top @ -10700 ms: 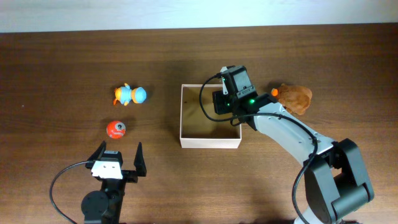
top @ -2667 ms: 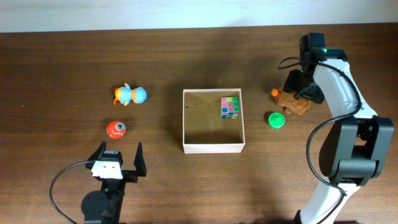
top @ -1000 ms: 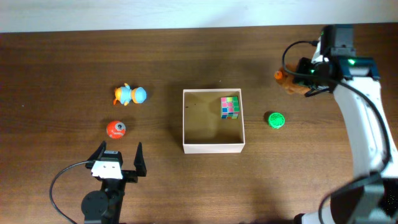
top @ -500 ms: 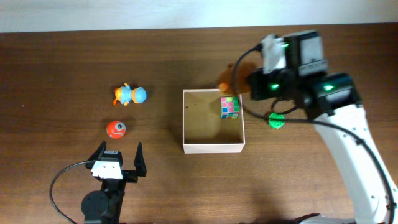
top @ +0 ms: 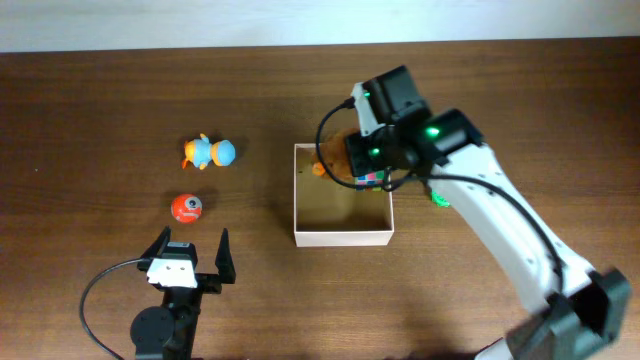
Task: Pack container
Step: 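Carry the bear with the right gripper into the box and release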
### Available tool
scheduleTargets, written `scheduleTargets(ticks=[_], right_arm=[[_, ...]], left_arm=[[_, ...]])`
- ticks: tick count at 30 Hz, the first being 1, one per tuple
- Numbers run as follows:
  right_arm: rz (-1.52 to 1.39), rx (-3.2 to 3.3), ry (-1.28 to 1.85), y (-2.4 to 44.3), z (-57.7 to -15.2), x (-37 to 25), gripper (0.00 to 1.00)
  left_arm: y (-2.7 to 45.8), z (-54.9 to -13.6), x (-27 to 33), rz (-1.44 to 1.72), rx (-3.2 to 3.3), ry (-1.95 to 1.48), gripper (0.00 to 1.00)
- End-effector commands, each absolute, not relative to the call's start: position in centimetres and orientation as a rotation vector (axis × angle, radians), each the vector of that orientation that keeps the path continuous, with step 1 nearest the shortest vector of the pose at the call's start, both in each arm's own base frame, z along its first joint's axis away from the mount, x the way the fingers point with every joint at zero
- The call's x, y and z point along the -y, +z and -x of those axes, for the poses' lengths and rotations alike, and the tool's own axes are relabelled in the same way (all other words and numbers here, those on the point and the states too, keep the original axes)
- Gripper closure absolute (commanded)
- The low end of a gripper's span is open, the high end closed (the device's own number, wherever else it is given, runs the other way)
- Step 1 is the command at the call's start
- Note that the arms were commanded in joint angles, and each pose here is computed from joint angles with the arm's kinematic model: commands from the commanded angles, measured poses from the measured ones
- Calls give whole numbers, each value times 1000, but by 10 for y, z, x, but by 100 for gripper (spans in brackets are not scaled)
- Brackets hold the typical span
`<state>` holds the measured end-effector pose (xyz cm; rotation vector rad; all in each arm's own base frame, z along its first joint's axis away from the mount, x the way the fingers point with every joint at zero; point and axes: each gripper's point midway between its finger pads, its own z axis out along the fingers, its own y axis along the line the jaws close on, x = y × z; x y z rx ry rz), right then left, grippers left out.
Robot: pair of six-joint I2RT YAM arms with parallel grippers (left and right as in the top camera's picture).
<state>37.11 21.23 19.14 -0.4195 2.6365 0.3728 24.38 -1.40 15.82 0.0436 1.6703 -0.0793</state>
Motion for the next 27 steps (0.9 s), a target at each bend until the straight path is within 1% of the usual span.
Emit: scheduleTargets(ticks=[1, 3, 4, 16, 27], right_arm=[[426, -2667, 358, 173, -373, -224, 96], [432, -2676, 360, 165, -374, -230, 98], [434, -2680, 361, 162, -375, -233, 96], [389, -2705, 360, 130, -389, -249, 96], [368, -2696, 282, 126, -396, -241, 96]], left_arm=[[157, -244, 13, -54, -1667, -64, 1], [157, -244, 13, -54, -1667, -64, 1], [157, -244, 13, -54, -1667, -64, 1], [157, -244, 13, -54, -1667, -64, 1], [157, -244, 13, -54, -1667, -64, 1]])
